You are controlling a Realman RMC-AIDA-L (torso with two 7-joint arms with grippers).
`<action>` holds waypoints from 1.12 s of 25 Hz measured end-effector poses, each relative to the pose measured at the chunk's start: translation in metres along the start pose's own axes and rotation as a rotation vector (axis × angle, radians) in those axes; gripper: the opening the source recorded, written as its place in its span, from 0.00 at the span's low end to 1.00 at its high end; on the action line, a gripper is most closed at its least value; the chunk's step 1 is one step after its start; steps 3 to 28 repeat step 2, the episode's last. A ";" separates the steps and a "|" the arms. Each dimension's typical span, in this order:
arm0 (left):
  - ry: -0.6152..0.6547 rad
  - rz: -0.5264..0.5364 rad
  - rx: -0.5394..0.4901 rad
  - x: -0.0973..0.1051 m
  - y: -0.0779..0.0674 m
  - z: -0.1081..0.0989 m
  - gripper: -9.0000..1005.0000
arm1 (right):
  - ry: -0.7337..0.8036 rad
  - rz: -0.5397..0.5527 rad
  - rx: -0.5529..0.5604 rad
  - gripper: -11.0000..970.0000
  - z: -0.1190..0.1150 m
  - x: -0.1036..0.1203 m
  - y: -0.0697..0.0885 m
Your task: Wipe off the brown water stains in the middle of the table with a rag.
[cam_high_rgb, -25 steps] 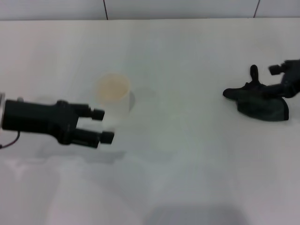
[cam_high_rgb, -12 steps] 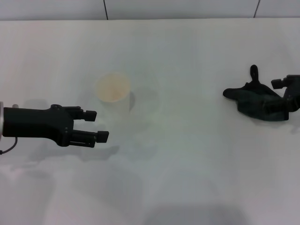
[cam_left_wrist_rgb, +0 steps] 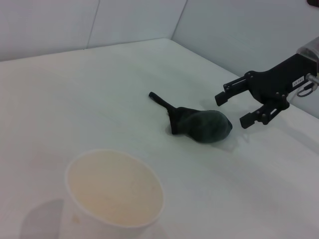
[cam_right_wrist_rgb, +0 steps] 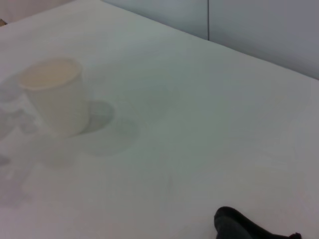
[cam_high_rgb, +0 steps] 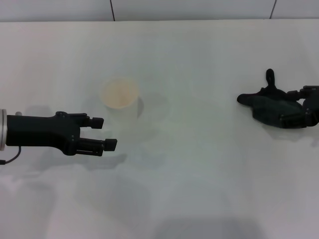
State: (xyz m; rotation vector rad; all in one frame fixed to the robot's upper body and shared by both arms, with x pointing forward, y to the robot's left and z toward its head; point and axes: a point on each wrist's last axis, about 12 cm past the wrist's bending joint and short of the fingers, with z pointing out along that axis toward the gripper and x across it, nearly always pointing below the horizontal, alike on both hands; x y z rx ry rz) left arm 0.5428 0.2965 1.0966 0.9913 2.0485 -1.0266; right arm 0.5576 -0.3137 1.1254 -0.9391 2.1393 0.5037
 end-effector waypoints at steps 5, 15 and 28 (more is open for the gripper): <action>0.000 0.000 0.000 0.000 0.000 0.000 0.86 | 0.001 -0.015 0.001 0.90 0.000 0.001 0.000; 0.000 0.000 0.000 0.000 0.000 0.000 0.86 | 0.001 -0.015 0.001 0.90 0.000 0.001 0.000; 0.000 0.000 0.000 0.000 0.000 0.000 0.86 | 0.001 -0.015 0.001 0.90 0.000 0.001 0.000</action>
